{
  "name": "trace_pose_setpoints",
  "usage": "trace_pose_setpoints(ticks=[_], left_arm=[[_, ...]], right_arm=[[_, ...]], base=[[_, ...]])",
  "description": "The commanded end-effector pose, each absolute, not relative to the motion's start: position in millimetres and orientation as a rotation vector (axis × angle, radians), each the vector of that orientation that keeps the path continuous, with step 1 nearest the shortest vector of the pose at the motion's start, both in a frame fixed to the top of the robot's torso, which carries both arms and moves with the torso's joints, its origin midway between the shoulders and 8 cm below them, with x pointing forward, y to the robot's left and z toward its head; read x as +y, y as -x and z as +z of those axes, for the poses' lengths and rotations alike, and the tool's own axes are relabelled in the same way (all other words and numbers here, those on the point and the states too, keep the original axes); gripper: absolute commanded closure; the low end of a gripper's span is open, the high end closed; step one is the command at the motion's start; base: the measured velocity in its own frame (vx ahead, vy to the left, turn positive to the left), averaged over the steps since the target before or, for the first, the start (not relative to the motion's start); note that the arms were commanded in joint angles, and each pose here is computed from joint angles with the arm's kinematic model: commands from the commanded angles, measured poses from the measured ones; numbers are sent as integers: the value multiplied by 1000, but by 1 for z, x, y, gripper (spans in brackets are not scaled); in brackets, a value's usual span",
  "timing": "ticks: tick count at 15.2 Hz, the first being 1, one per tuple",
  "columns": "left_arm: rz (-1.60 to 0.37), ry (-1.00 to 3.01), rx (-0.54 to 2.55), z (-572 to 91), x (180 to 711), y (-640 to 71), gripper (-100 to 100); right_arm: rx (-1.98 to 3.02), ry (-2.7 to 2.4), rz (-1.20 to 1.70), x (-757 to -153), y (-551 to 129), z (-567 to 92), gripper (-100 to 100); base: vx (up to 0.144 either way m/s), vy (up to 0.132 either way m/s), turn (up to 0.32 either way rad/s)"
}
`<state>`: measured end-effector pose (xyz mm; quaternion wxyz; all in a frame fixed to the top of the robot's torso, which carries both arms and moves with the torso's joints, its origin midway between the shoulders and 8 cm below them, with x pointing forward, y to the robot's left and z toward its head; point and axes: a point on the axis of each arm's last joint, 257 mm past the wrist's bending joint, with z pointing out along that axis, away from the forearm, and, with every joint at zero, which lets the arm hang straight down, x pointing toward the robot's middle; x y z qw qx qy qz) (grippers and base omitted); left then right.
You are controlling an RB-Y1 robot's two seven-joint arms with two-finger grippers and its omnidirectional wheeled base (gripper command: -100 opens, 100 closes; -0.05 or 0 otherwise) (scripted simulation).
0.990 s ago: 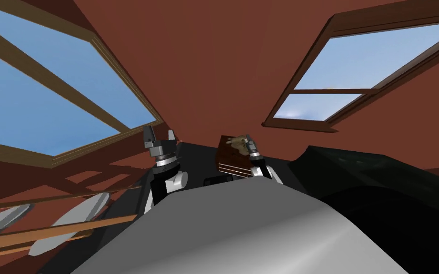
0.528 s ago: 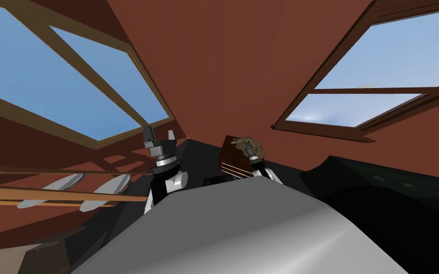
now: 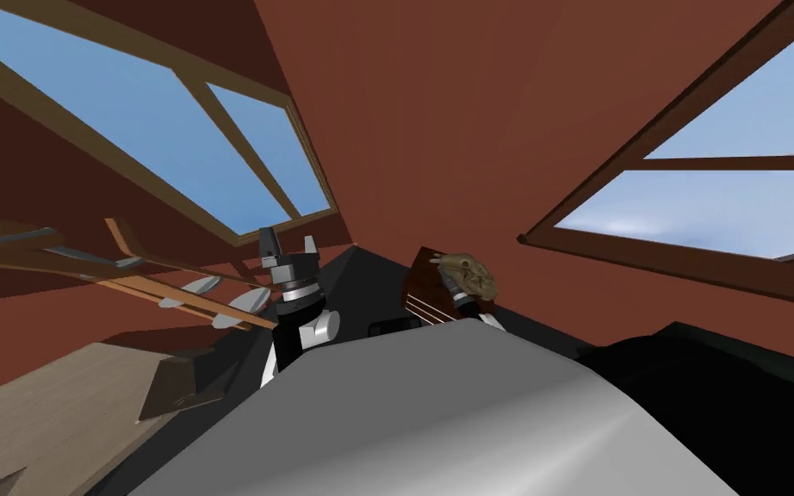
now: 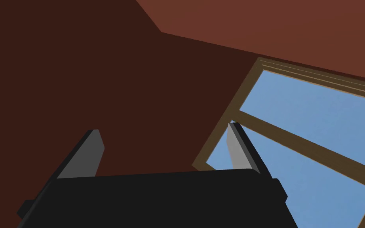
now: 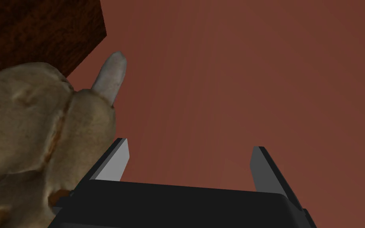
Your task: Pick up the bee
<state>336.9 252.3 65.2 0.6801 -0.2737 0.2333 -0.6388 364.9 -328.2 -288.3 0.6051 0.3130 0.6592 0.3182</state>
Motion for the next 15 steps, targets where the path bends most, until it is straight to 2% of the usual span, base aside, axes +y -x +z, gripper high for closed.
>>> trace_pose_setpoints(ticks=[1,7,11,15], left_arm=[[-1434,614,524,65,252,-337,0],[-1434,614,524,65,252,-337,0],[-1434,614,524,65,252,-337,0],[-1434,614,524,65,252,-337,0]], right_arm=[[1607,-730,676,-338,-355,-319,-100],[1751,-759,571,-357,-323,-378,-100],[1820,-769,517,-366,-305,-405,-100],[1951,-782,413,-385,-265,-452,-100]], base=[[-17,-9,401],[-10,-11,287],[-4,-15,196],[-5,-19,332]])
